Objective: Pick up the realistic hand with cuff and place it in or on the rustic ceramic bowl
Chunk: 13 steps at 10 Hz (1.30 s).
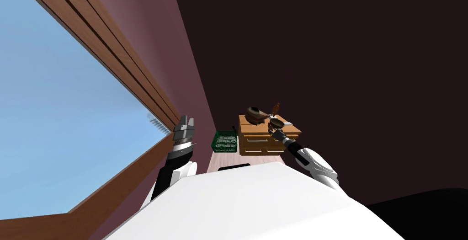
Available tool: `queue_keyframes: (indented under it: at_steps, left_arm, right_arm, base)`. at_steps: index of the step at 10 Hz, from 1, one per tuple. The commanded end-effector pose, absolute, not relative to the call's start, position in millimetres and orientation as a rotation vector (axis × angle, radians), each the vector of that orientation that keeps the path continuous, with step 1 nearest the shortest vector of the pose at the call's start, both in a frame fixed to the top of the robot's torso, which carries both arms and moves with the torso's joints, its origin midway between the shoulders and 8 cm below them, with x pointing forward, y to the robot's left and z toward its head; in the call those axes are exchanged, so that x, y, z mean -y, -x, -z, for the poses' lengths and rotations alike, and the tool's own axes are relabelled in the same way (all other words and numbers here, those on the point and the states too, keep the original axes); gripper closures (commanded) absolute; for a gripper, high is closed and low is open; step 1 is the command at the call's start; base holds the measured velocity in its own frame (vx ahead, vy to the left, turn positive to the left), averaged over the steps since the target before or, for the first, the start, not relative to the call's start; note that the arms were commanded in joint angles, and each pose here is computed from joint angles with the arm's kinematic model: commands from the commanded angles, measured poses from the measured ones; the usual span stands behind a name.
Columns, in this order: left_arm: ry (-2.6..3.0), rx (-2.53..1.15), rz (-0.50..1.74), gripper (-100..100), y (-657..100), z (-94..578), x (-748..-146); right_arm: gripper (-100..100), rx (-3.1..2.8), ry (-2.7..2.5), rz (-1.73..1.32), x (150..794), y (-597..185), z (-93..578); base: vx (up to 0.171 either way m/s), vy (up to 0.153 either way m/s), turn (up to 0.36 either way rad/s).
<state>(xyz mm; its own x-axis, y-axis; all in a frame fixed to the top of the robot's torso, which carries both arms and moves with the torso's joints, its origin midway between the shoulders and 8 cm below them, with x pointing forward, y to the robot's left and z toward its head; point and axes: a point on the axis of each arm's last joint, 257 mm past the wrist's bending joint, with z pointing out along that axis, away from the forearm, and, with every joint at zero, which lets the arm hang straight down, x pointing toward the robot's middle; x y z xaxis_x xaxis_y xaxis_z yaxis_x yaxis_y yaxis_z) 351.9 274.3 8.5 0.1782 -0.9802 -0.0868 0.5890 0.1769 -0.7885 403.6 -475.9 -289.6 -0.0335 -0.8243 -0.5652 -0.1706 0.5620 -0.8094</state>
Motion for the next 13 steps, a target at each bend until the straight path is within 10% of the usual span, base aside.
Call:
queue_keyframes:
  at_steps: [1, 13]
  left_arm:
    - [0.698, -0.695, 1.247, 0, -352, -8, -274]
    - [0.698, -0.695, 1.246, 0, -352, -8, -274]
  right_arm:
    - [100, -1.537, 0.925, 0.684, 482, -399, 284]
    - [100, -1.355, 1.621, 1.047, 558, -353, 219]
  base:
    - [-0.031, -0.103, 0.089]
    - [-0.042, -0.151, 0.217]
